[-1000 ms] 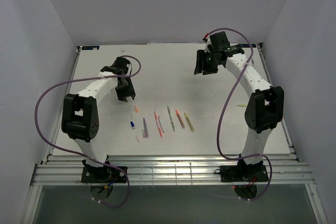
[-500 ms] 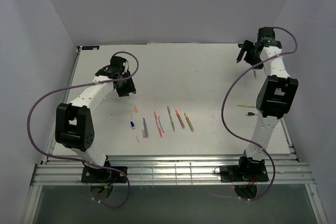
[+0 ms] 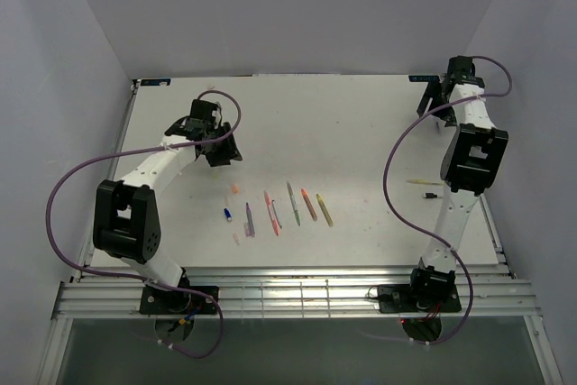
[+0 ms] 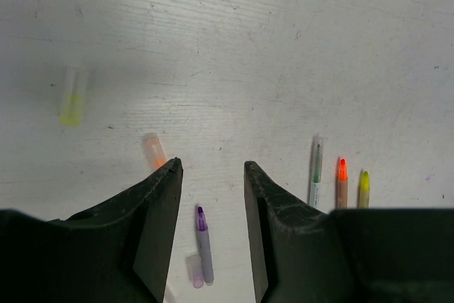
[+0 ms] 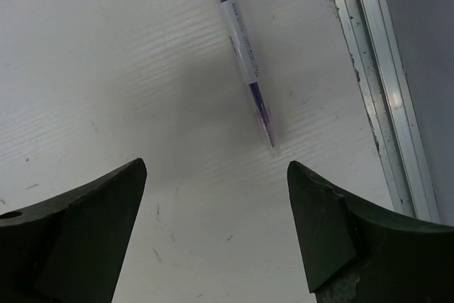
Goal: Open the pen caps
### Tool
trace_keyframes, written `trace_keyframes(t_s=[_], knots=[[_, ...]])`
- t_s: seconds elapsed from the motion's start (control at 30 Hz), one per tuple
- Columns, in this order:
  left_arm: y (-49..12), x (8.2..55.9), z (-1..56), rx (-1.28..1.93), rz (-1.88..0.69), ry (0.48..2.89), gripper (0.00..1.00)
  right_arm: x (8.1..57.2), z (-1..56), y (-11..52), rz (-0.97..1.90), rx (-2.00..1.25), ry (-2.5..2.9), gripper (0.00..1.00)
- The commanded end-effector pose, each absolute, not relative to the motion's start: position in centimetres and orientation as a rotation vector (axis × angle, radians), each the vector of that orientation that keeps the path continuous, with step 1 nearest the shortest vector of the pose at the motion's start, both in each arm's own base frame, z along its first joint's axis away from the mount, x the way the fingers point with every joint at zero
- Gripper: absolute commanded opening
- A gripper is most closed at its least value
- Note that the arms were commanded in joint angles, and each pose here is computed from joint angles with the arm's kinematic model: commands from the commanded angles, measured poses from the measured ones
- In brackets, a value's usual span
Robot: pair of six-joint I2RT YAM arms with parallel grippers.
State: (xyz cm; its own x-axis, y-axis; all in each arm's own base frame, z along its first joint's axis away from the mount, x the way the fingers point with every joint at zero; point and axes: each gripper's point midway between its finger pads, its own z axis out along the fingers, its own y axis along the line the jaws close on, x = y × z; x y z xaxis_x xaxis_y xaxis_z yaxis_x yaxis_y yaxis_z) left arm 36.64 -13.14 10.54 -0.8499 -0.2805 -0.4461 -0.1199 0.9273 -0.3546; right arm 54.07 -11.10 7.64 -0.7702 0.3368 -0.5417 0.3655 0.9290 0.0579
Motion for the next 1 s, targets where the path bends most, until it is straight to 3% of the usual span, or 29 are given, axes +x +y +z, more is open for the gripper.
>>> trace_keyframes(t_s=[0.0,0.57,0.87,0.97], knots=[[-14.3,37.0,13.2,-0.244,-0.519,2.497,0.51,54.9,8.3,-13.0,-0.159,0.473,2.475,0.86],[-14.9,36.7,12.3,-0.242,-0.546,2.518,0.51,55.4,3.1,-14.0,-0.131,0.426,2.541,0.8],[-15.0,36.7,12.2,-0.241,-0.556,2.524,0.51,54.2,0.2,-13.3,-0.098,0.418,2.618,0.66],[-14.9,36.6,12.3,-0.243,-0.551,2.523,0.51,53.5,-0.9,-13.2,-0.094,0.418,2.654,0.58]])
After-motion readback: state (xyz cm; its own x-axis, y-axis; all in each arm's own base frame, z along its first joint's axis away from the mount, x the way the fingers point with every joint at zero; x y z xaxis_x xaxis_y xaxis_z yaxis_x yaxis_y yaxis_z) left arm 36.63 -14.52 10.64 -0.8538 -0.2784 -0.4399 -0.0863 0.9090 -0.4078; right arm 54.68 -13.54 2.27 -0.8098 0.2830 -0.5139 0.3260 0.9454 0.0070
